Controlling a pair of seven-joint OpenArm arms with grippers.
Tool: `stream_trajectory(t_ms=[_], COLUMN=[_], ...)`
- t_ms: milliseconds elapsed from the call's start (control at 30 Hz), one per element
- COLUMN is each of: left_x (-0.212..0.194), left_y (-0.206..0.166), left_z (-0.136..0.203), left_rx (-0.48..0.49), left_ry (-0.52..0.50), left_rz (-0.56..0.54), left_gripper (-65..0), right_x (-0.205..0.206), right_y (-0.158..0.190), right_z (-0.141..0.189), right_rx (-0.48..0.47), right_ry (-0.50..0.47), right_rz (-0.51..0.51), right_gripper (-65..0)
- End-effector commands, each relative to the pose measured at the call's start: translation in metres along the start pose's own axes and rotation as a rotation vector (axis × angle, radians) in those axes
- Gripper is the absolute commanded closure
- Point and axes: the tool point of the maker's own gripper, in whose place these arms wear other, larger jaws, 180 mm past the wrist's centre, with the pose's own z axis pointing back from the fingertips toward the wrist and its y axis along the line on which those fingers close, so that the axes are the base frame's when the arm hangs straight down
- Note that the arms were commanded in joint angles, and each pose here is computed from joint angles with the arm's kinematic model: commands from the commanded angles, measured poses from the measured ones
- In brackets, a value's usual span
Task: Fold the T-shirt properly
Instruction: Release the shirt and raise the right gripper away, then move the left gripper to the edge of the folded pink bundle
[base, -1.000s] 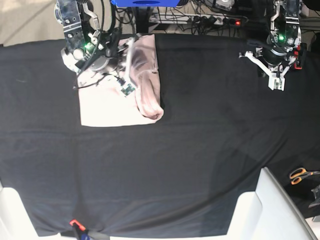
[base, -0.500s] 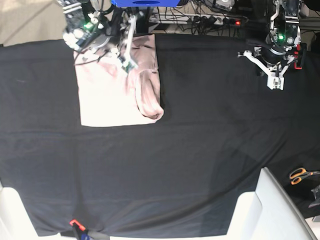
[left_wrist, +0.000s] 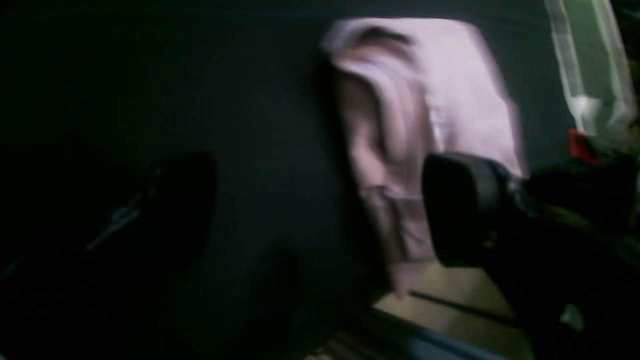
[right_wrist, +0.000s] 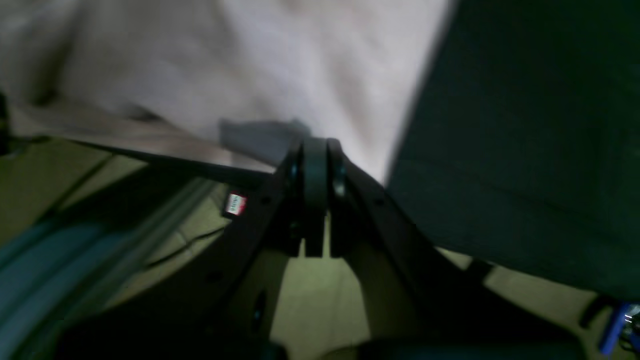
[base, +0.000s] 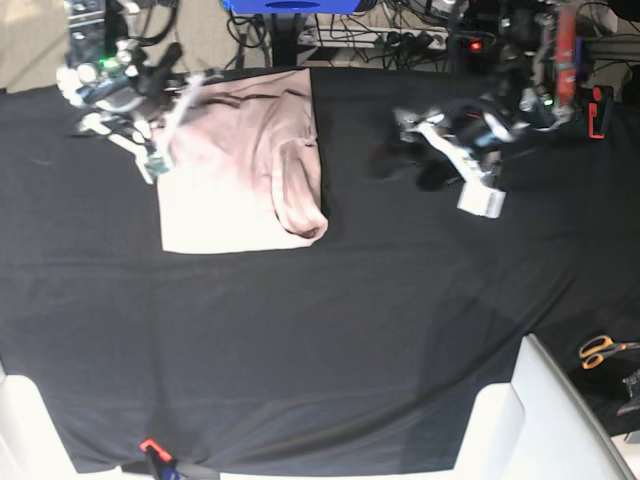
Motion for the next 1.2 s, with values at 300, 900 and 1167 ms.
stream_trajectory(t_ms=[300, 900, 1167], left_x=[-0.03, -0.063, -0.057], left_y=[-0.004, -0.046, -0.041], left_z=[-0.048, -0.111, -0.125], left_rx=[-0.147, -0.235, -0.226], left_ry=[0.018, 0.18, 0.195], left_rz=[0.172, 0.104, 0.107], left_gripper=[-63.0, -34.9, 0.0], right_x=[0.001, -0.007, -0.01], right_y=[0.0, -0.002, -0.002], right_z=[0.003, -0.003, -0.006], right_rx=[0.005, 0.007, 0.007], right_ry=[-0.048, -0.034, -0.028], right_rz=[0.005, 0.008, 0.007], right_gripper=[0.0, 0.0, 0.0])
